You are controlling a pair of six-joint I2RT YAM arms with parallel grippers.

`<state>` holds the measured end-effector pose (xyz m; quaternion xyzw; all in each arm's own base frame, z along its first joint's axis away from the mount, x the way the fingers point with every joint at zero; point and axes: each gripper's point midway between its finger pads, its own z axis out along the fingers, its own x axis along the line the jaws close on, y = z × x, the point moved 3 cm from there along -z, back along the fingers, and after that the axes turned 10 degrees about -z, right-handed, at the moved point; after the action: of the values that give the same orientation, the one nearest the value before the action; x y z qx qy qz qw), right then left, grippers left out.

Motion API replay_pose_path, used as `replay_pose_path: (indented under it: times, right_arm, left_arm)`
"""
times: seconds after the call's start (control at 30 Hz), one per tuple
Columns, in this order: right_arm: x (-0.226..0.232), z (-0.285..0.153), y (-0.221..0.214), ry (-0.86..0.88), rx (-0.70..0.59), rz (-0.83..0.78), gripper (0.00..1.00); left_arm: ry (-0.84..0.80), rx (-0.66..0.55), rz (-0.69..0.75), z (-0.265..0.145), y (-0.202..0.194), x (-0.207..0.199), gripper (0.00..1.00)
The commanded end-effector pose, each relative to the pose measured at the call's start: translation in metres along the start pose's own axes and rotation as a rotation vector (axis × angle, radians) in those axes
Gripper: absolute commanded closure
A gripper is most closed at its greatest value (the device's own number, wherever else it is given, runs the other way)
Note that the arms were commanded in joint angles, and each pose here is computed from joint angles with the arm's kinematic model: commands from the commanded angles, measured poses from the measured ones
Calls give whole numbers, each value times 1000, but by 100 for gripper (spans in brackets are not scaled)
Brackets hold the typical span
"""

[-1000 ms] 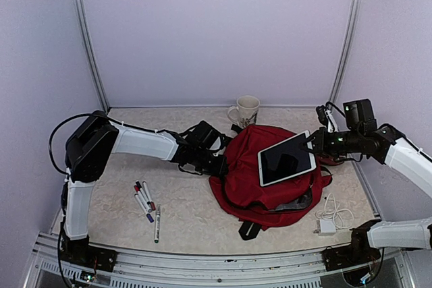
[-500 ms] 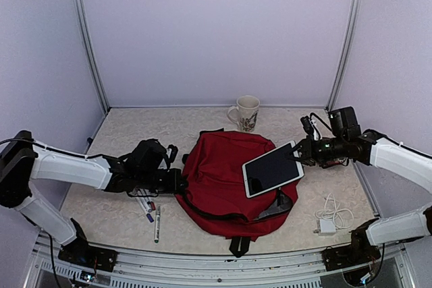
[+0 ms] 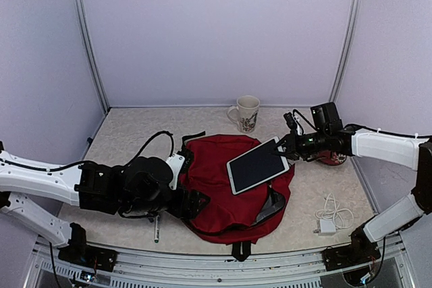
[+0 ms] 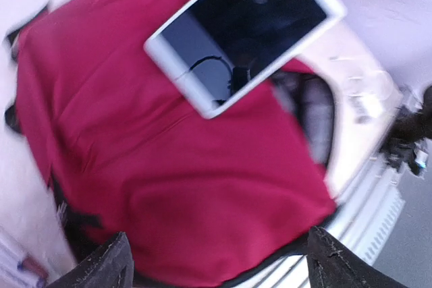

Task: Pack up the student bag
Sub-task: Pick up the largest pocket of the bag from the student bag.

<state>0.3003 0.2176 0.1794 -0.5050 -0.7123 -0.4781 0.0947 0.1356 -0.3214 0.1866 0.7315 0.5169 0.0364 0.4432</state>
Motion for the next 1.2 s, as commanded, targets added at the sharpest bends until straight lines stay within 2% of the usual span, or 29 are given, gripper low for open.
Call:
replay_pose_path:
  times: [0.0,0.17,0.3,0.47,0.6,0.73,0.8,0.87,0.9,1.07,1.17]
  right_arm:
    - [-2,-14,14,-125,-53,-117,100]
    - [11,-25,16,-93,-64,-130,100]
    - [21,-30,17,-55,-64,-136,100]
    - [37,-41,19,-6,-60,-155,100]
    - [57,-51,20,79,-65,-163,100]
    - [71,-66,25,115,-88,-164,100]
    - [74,-76,27,115,-100,-160,100]
    - [76,-88,29,106,-115,-156,100]
    - [78,-95,29,98,-120,-157,100]
    - [95,-128,27,68,-115,-185,100]
    - [126,-141,12,246,-49,-200,100]
  left_arm:
    - [7,44,397,1,-23,-40,15]
    - [106,154,765,29,-83,-63,14]
    - [249,152,837,54,-89,-45,18]
    - [376,82,727,64,-58,-18,47]
    - [326,25,691,60,-43,-26,50]
    - [260,17,675,60,-38,-34,52]
    - [251,22,658,62,-32,-33,69]
    - [237,18,634,65,-21,-33,97]
    - [231,13,613,67,-12,-32,100]
    - [217,-44,467,77,51,-16,100]
    - [236,-87,398,82,87,-2,100]
